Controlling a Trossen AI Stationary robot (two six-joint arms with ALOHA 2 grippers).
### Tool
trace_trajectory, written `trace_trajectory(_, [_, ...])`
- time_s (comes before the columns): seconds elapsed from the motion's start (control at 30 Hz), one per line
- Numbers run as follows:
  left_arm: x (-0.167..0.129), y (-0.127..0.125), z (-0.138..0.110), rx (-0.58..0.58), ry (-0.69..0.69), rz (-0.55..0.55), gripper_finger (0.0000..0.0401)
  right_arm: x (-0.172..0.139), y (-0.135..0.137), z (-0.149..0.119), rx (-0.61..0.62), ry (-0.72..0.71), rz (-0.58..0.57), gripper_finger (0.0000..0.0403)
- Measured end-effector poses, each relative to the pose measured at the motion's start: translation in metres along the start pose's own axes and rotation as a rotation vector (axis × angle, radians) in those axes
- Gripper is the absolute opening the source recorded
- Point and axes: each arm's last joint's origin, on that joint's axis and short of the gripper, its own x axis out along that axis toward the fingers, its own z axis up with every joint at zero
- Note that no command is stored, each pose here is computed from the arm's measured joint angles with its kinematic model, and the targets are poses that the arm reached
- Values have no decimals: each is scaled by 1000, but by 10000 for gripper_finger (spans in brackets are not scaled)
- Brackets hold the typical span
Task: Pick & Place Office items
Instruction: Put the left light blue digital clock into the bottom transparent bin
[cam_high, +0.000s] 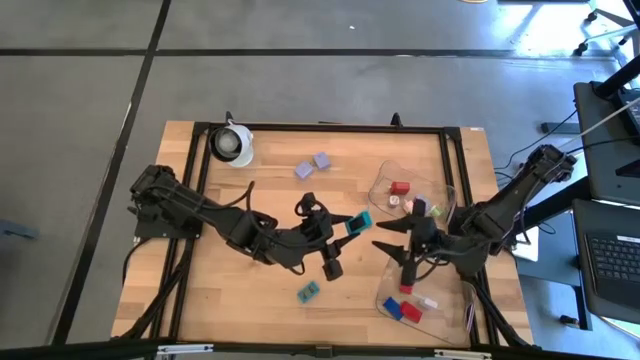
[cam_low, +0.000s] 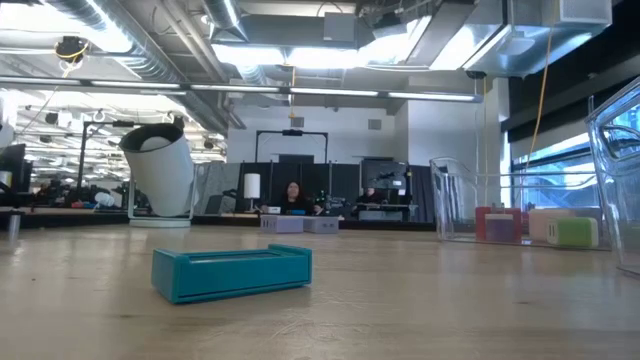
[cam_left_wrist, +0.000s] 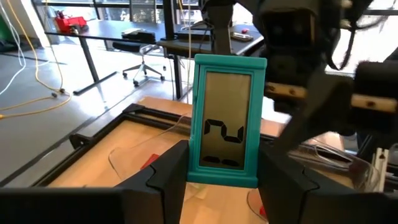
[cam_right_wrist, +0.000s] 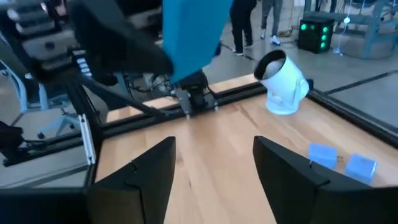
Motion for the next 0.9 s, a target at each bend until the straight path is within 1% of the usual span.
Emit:
trace_trajectory(0.13, [-3,-3,-1,-19,1,-12,154,-3,-6,14,9,-33,50,227])
trace_trajectory(0.27, [-4,-5,-1,-24,4,-27,157,-3,-9,27,19,-84,107,262])
trace_trajectory(0.37, [-4,-5,-1,-57,6,-33,157,0,-9,32,10,-112,149,290])
trace_trajectory(0.53, [-4,-6,0,-111,17,-94,153,10,-9,37,-14,-140,225,321])
trace_trajectory(0.77, [-4,-8,3,-136,2,-139,156,22,-11,43,-5,-183,292,323])
trace_trajectory(0.9, [-3,-8,2,-135,2,-142,153,28,-13,46,8,-204,294,320])
